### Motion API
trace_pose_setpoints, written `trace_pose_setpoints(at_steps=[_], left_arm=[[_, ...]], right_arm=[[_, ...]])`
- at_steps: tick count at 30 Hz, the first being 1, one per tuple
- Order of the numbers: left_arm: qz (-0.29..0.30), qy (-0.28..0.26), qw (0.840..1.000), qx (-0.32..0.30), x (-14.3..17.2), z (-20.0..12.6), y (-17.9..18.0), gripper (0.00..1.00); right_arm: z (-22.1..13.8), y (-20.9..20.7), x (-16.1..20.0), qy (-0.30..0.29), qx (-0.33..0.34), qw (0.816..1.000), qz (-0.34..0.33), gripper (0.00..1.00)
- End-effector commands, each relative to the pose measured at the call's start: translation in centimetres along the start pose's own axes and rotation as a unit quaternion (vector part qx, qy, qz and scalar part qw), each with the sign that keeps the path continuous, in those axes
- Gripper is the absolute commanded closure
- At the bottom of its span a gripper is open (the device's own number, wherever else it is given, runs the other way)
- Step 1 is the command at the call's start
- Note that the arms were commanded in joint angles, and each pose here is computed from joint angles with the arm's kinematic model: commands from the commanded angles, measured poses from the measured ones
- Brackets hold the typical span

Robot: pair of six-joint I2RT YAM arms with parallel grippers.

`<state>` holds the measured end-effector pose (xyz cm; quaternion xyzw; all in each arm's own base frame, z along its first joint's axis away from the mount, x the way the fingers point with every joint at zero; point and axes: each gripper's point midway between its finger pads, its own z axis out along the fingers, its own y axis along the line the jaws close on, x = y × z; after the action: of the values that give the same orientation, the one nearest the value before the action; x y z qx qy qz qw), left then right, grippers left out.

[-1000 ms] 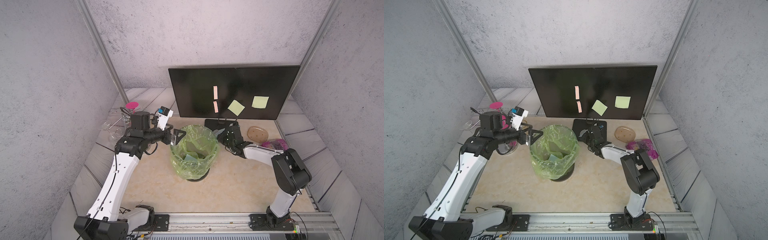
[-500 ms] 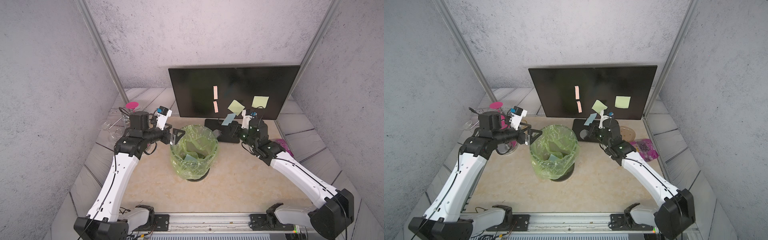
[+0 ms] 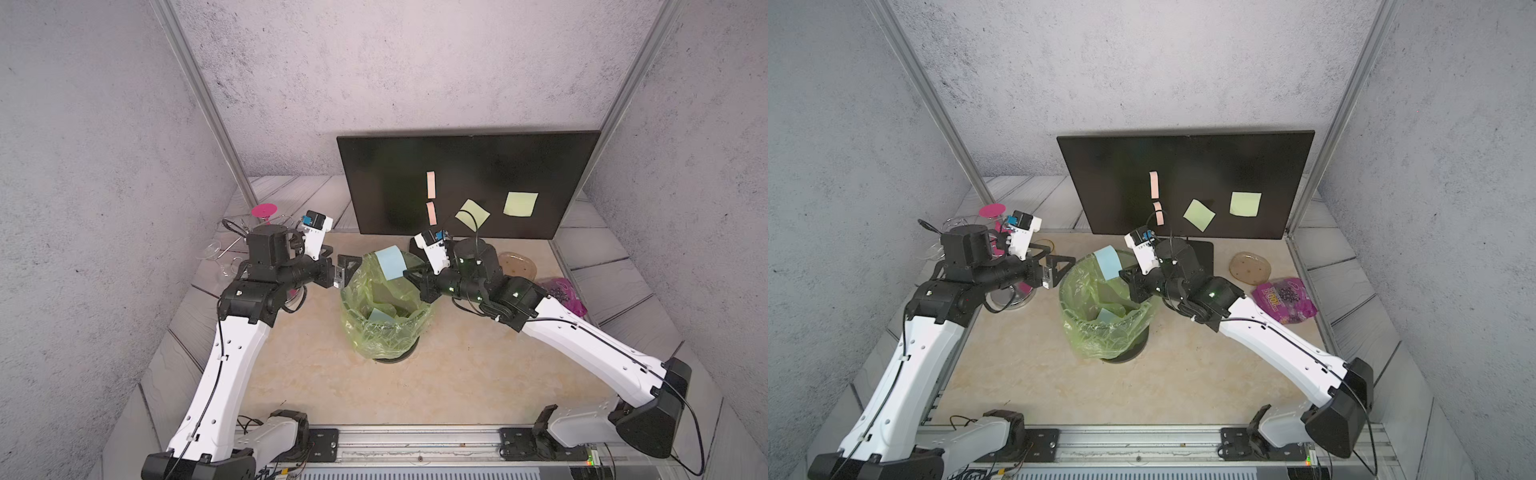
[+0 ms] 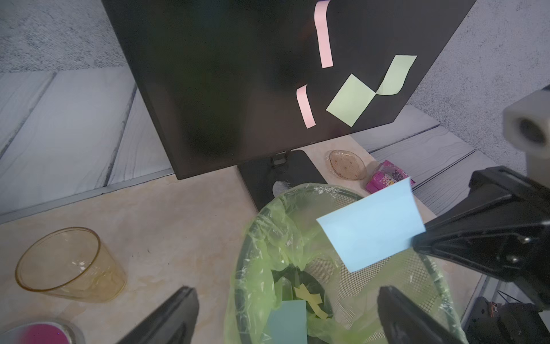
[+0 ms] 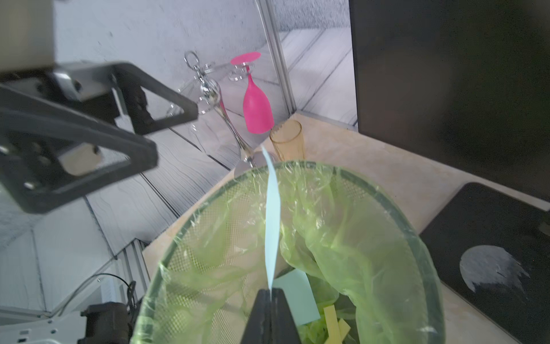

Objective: Remove the sticky note from the monitor
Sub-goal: Place the sticky note in the trash bin, then tear off the sticky note from the monitor.

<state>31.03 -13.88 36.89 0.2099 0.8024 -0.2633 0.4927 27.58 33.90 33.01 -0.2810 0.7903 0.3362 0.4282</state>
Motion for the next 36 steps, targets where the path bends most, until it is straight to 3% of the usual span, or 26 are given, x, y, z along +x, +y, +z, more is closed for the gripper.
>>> trace_pose_setpoints(at_steps=[1, 6, 10, 16, 20, 23, 36], left_arm=[[0.001, -0.012, 1.0, -0.006, -0.5, -0.5, 0.1, 0.0], [-0.006, -0.01, 1.0, 0.003, -0.4, -0.2, 0.1, 0.0], [-0.006, -0.008, 1.0, 0.004, -0.2, -0.2, 0.0, 0.0], [-0.007, -0.008, 1.0, 0.015, -0.3, -0.1, -0.2, 0.0], [-0.006, -0.009, 1.0, 0.021, -0.3, 0.0, -0.4, 0.0], [-0.005, -0.007, 1.0, 0.026, -0.3, 0.1, -0.5, 0.0], [0.001, -0.001, 1.0, 0.025, 0.1, 0.1, -0.4, 0.0]], right_arm=[[-0.9, -0.1, 0.0, 0.006, 0.009, 1.0, -0.03, 0.73], [-2.1, -1.5, -1.1, -0.028, 0.058, 0.997, -0.035, 0.49], [-4.6, -5.5, -2.2, -0.053, 0.156, 0.986, -0.024, 0.37], [-8.7, -14.4, -2.7, -0.118, 0.202, 0.966, 0.113, 0.26], [-10.7, -21.3, -1.4, -0.158, 0.234, 0.94, 0.194, 0.22], [-10.9, -24.5, -1.0, -0.172, 0.239, 0.93, 0.219, 0.21], [-5.4, -29.5, -3.4, -0.192, 0.169, 0.952, 0.166, 0.21]])
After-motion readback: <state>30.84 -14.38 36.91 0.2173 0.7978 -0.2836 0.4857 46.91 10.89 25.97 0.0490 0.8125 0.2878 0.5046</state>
